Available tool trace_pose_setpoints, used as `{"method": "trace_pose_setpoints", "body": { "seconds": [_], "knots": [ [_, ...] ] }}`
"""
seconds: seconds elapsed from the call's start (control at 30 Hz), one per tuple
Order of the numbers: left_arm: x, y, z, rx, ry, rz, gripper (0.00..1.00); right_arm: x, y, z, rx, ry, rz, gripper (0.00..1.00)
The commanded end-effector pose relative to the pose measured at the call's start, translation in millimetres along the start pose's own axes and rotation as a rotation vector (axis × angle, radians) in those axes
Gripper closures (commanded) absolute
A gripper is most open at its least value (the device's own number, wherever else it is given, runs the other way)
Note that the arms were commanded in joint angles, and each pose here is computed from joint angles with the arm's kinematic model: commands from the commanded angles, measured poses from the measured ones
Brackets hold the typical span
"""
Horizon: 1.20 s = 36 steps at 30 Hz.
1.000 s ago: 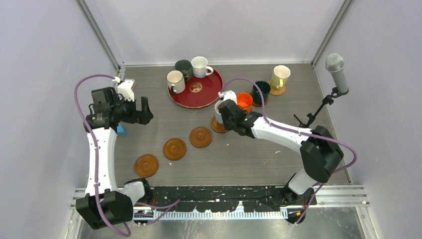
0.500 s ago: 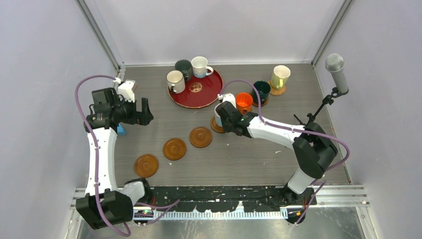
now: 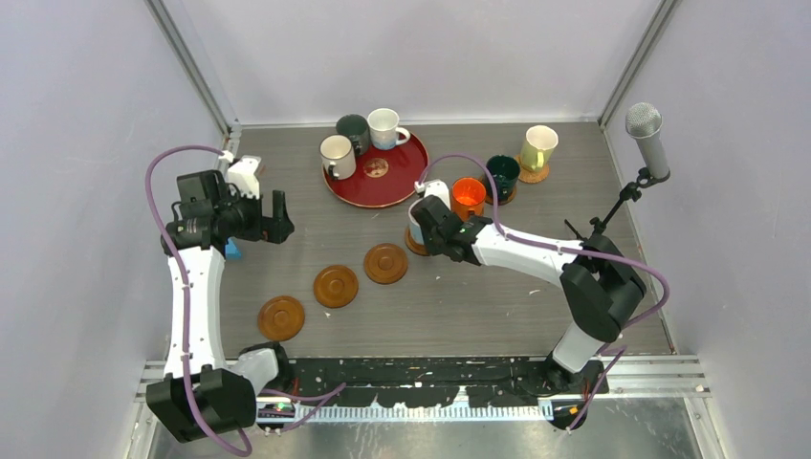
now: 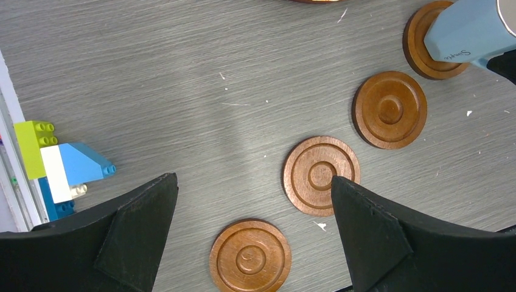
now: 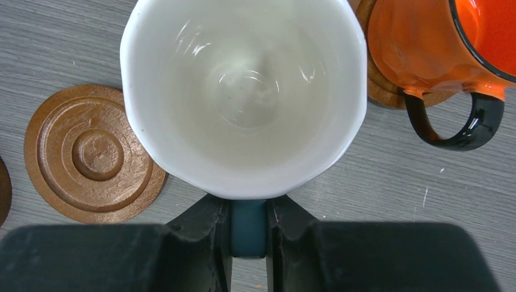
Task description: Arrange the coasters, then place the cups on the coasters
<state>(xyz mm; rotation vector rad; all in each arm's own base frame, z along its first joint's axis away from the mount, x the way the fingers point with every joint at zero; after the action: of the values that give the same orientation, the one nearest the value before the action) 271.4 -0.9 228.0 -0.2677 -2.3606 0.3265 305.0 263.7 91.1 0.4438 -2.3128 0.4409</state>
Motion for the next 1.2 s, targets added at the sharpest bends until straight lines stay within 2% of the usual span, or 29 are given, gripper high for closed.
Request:
{"method": "trace_pose_setpoints", "body": {
  "seconds": [0.0, 0.07, 0.33, 0.47, 0.63, 0.8, 0.93, 1.1, 1.17],
  "knots": [
    [2.1, -0.6, 1.9, -0.020, -0.004, -0.001, 0.00, 5.3, 1.3, -40.6, -0.059, -0.109, 0.024, 0.92],
    [1.8, -0.8, 2.0, -0.021, -0.004, 0.001, 0.00, 4.9, 0.5, -38.5, -0.058, -0.101, 0.029, 0.81],
    [-0.5, 0.7, 4.4, -0.030, 0.011, 0.004, 0.00, 6.3, 2.3, -32.6, -0.045, -0.083, 0.012, 0.59],
    [-3.4, 0.0, 8.3, -0.068, 0.051, 0.032, 0.00, 16.9, 6.2, -37.1, -0.034, -0.106, -0.034, 0.39],
    [-13.2, 1.9, -3.1, -0.062, 0.054, 0.049, 0.00, 41.6, 3.3, -53.6, -0.014, -0.148, -0.066, 0.24],
    [-40.1, 1.4, -31.4, -0.047, 0.024, 0.073, 0.01, 84.4, -4.6, -84.2, 0.062, -0.260, -0.121, 0.21],
    [-74.8, -7.8, -55.6, -0.044, 0.035, 0.091, 0.06, 116.0, -17.4, -115.1, 0.110, -0.371, -0.145, 0.20],
    [-122.0, -20.7, -71.0, -0.111, 0.069, 0.052, 0.11, 115.0, -39.8, -149.5, 0.096, -0.401, -0.187, 0.20],
    [-138.8, -22.3, -80.6, -0.093, 0.054, 0.007, 0.18, 100.3, -56.1, -158.8, 0.095, -0.383, -0.156, 0.20]
  ]
}}
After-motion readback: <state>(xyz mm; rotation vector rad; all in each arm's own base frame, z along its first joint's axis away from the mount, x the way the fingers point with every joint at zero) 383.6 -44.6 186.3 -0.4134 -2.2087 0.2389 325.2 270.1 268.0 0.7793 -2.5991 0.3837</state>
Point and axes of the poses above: each gripper's point midway between its finger pads, its own x axis back along the fingers, its own y axis along the line the jaws close on, z = x × y, the point moved 1 cm from there along x, back along the fingers, and after that the axes turned 15 degrees about x, right-handed, at the moved point
